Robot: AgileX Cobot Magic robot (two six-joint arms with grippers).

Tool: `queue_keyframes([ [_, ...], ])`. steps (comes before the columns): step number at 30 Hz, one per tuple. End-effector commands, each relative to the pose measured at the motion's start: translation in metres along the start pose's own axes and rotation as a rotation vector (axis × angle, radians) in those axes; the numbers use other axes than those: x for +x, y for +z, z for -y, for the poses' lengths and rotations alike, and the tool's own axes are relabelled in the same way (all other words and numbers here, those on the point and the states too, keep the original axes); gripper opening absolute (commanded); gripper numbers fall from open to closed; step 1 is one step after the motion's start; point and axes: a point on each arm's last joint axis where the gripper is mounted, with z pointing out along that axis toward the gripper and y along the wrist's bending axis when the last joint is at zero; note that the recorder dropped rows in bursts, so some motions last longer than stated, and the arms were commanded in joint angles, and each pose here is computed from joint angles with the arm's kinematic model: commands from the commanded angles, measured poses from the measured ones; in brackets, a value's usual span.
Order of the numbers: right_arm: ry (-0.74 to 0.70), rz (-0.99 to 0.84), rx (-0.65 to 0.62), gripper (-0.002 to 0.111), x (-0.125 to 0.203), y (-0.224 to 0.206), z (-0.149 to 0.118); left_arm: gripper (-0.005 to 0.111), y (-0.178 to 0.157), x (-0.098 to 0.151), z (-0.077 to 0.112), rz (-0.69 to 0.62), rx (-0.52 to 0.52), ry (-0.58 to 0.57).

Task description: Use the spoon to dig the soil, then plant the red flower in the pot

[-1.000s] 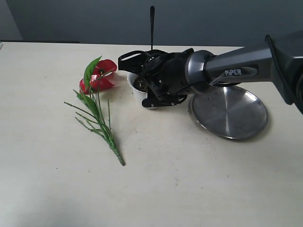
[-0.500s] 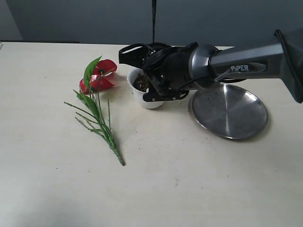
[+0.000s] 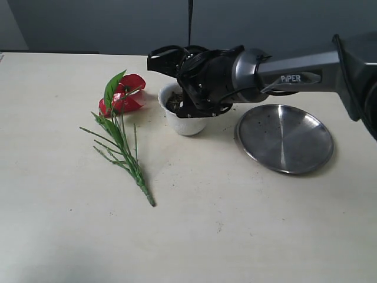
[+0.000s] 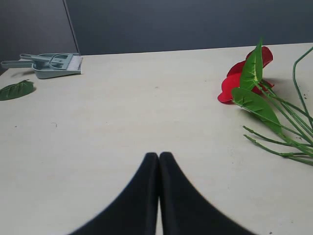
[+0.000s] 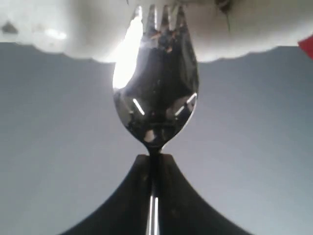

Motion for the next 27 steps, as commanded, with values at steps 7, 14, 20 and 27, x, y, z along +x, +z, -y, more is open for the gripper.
queue_keyframes([
  [7, 0.012, 0.026, 0.001, -0.001, -0.011, 0.008, -0.001, 0.000, 0.000, 0.001, 0.000, 0.007, -0.002, 0.006],
  [14, -0.018, 0.063, -0.015, -0.001, -0.025, 0.001, -0.006, 0.000, 0.000, 0.001, 0.000, 0.007, -0.002, 0.006],
  [20, -0.010, 0.039, -0.005, -0.001, -0.016, -0.007, -0.002, 0.000, 0.000, 0.001, 0.000, 0.007, -0.002, 0.006],
  [27, -0.001, -0.004, -0.026, -0.001, -0.004, -0.015, -0.002, 0.000, 0.000, 0.001, 0.000, 0.007, -0.002, 0.006],
])
